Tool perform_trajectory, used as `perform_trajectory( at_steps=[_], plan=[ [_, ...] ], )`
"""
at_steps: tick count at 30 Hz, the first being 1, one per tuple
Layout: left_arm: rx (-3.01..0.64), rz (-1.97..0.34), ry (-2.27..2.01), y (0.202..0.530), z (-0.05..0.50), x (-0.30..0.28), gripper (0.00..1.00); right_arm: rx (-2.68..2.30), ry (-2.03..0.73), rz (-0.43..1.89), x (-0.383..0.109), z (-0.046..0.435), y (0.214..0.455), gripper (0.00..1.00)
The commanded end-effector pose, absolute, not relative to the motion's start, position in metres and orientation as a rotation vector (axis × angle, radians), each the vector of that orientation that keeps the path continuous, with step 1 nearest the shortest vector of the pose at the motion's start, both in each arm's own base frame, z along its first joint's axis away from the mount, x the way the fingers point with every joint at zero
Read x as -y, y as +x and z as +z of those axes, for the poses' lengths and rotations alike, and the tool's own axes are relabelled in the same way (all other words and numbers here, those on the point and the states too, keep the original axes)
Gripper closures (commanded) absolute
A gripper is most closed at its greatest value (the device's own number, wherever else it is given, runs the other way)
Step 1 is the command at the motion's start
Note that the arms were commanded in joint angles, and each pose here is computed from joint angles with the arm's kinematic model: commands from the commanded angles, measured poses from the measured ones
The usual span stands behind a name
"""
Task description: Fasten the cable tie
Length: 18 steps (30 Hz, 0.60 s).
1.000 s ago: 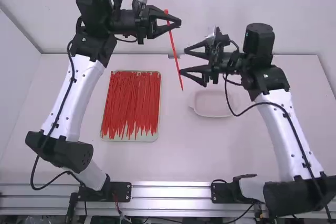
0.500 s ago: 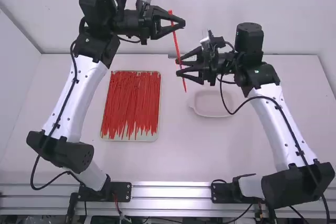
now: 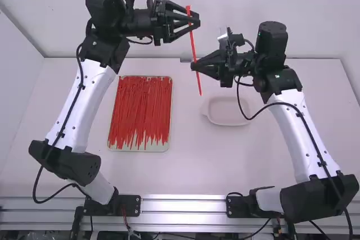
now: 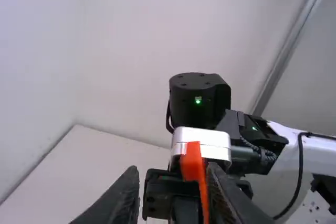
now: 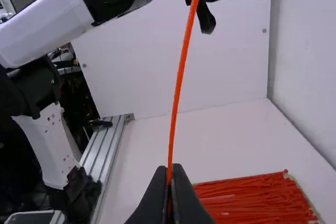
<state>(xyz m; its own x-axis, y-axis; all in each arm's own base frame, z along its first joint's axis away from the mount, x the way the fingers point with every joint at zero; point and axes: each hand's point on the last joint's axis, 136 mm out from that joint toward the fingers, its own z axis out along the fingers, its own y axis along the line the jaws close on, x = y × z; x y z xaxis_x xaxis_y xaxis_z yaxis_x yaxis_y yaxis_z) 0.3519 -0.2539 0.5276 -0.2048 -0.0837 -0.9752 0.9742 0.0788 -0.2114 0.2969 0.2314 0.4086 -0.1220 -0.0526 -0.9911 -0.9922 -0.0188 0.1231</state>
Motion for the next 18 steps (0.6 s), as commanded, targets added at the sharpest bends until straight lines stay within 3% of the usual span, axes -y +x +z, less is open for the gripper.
perform_trajectory(
  at_steps=[1,18],
  plan=[
    [-1.3,-1.293,0.982,0.35,0.541,0.25,0.66,-1.301,-1.209,1.284,-0.231,0.419,0.297,1.0],
    [-1.171,-1.309,1.04,0.331,0.567,0.247,0.73,-1.238,-1.197,1.173,-0.234,0.433,0.309,1.0]
  ],
)
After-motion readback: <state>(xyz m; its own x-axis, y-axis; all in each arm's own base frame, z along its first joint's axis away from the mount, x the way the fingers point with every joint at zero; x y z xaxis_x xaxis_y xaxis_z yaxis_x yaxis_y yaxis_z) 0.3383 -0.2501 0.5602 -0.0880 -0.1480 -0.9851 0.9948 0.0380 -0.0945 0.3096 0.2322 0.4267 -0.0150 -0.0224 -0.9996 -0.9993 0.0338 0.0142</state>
